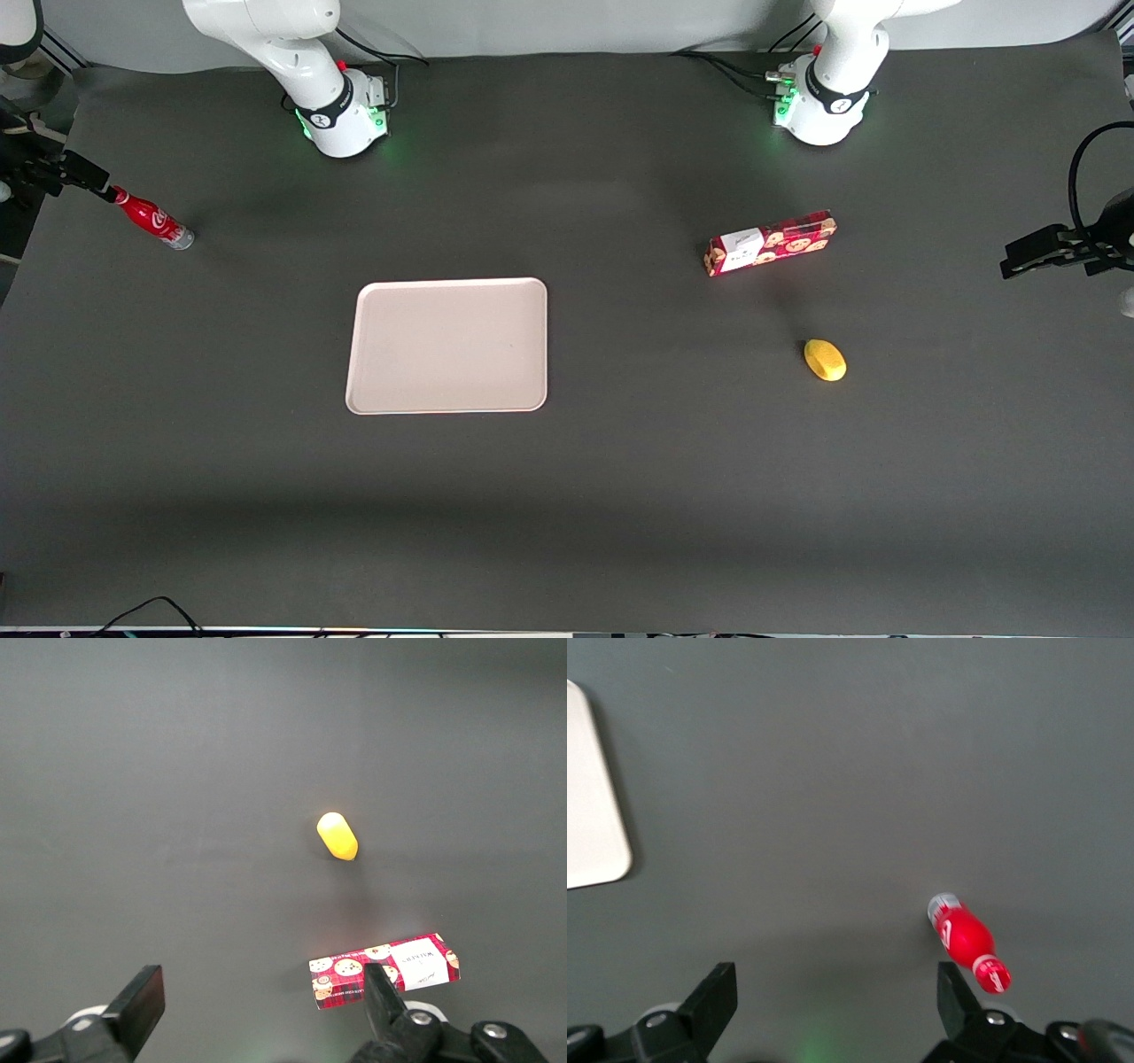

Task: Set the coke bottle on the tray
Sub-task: 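Move the open right gripper toward the red Coca-Cola bottle, then lower the right gripper over the bottle's neck and align the fingers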

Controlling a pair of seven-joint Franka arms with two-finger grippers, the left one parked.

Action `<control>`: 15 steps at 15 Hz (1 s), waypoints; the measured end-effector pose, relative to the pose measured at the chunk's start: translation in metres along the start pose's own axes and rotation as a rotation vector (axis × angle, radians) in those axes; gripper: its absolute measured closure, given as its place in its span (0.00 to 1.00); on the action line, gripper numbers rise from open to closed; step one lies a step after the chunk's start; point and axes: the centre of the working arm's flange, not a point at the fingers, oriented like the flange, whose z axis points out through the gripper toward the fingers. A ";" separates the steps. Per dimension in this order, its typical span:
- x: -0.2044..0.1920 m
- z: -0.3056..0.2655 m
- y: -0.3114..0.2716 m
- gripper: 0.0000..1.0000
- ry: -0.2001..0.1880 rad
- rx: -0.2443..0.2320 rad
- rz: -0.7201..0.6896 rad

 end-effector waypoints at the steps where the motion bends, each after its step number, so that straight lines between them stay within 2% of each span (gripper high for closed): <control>1: -0.009 0.011 0.015 0.00 -0.001 0.008 0.015; 10: -0.074 0.086 0.091 0.00 0.077 0.006 0.072; 15: -0.115 0.127 0.133 0.00 0.098 0.054 0.060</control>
